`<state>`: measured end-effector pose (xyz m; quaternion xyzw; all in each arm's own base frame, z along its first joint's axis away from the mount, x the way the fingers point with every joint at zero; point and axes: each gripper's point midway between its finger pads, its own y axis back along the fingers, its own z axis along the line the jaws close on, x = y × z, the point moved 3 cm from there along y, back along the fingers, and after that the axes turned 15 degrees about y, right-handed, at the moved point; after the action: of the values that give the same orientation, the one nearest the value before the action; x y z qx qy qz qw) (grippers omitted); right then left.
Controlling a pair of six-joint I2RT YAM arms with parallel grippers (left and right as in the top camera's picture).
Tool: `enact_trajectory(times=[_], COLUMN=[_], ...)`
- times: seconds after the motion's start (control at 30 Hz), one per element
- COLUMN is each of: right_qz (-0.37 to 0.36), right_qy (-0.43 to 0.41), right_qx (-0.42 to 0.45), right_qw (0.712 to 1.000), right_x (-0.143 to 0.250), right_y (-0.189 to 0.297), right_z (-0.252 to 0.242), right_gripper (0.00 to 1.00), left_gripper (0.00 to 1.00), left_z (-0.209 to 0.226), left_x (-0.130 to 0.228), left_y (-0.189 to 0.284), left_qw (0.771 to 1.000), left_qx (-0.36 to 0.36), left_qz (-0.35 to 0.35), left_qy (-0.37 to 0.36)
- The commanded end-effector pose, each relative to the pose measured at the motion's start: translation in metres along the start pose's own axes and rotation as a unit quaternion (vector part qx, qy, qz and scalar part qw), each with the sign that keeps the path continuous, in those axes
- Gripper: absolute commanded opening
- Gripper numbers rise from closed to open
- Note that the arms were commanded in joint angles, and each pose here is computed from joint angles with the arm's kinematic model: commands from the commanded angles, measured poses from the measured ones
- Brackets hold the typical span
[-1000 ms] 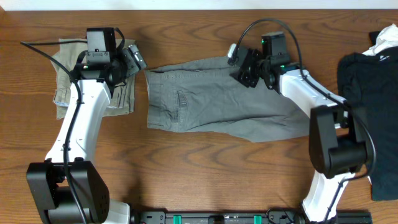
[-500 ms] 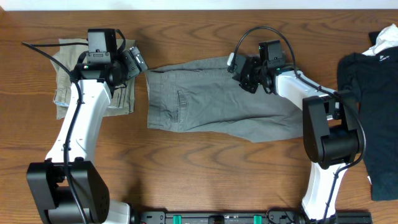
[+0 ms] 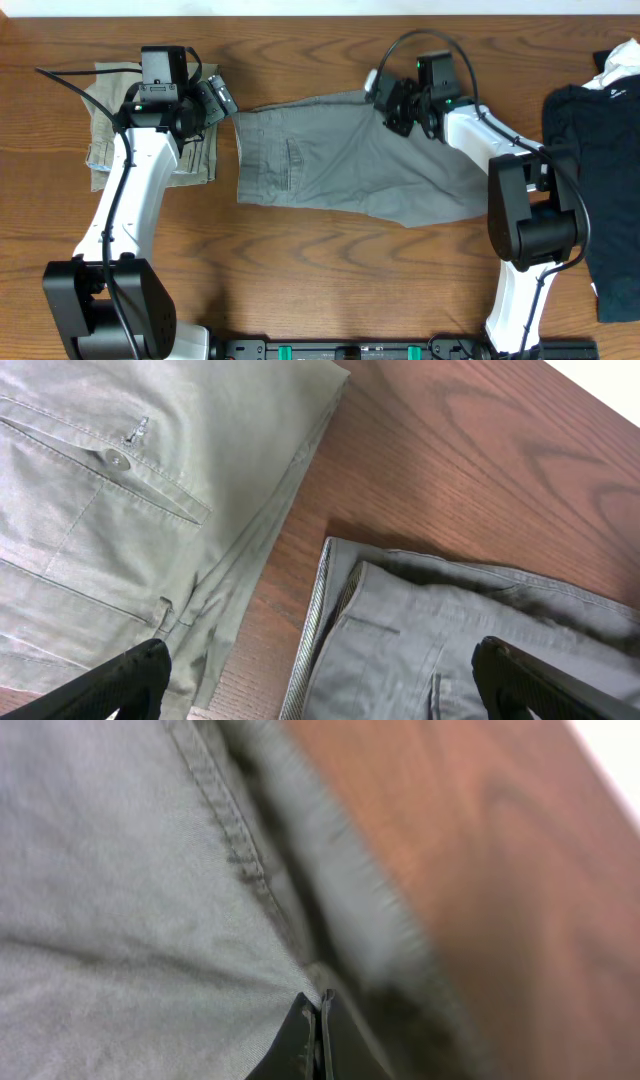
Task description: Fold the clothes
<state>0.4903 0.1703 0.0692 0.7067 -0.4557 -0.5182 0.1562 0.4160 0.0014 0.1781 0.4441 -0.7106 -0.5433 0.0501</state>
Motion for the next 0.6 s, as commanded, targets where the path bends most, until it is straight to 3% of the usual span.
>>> enact_trajectory(times=[0.0, 0.27, 0.57], right_qz=[-0.019, 0.001, 0.010], right_qy=[-0.003, 0.001, 0.008], right_qx=[0.021, 0.029, 0.023], right_qw=[1.000, 1.000, 1.000], right_x=[-0.017, -0.010, 0.023], right_y=[0.008, 0.004, -0.042], right_z=[-0.023, -0.026, -0.012], right_gripper=[0.01, 0.01, 0.01], left_gripper=[0.98, 0.98, 0.98], left_z=[-0.001, -0.001, -0.001], left_x=[-0.001, -0.001, -0.001], left_y=[0.001, 0.001, 0.001], left_qw=[1.000, 1.000, 1.000], left_qx=[0.002, 0.002, 0.002], left_qz=[0.000, 0.000, 0.000], left_qy=[-0.002, -0.002, -0.002])
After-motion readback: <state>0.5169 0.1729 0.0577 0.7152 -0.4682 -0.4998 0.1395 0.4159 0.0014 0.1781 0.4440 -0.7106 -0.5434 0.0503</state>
